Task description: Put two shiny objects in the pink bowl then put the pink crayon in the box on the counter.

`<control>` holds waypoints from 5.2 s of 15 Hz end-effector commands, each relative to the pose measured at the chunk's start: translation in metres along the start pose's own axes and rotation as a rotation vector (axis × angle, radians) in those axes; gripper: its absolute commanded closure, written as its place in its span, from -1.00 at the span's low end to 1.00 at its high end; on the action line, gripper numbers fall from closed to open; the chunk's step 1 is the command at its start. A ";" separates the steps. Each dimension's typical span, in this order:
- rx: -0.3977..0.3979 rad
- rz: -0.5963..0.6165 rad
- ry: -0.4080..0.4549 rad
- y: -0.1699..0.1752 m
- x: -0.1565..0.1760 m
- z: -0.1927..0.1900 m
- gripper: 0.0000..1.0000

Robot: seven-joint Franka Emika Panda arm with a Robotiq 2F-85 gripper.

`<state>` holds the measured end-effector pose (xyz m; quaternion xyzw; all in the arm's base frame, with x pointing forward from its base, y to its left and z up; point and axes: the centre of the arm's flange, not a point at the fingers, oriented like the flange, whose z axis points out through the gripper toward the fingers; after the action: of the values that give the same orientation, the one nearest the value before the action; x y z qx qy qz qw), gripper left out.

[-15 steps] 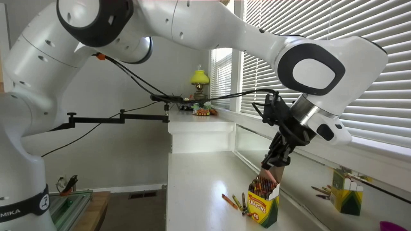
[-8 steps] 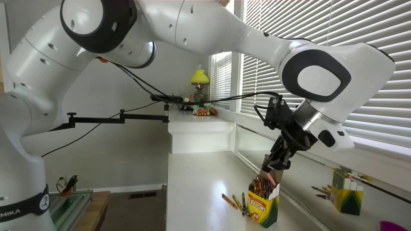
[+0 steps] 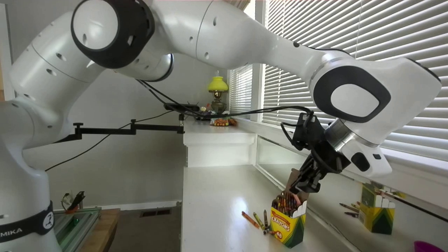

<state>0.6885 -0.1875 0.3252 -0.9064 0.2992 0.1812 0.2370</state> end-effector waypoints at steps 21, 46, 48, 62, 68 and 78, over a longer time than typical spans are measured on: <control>-0.088 -0.071 0.145 -0.031 -0.029 -0.028 -1.00; -0.388 -0.444 0.416 -0.037 -0.075 0.017 -1.00; -0.401 -0.499 0.435 -0.042 -0.074 0.025 -1.00; -0.428 -0.639 0.459 -0.050 -0.091 0.031 0.73; -0.458 -0.657 0.454 -0.054 -0.099 0.027 0.95; -0.483 -0.678 0.443 -0.050 -0.080 0.038 0.95</control>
<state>0.6531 -0.0940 0.3541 -0.9992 -0.0024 -0.0384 0.0105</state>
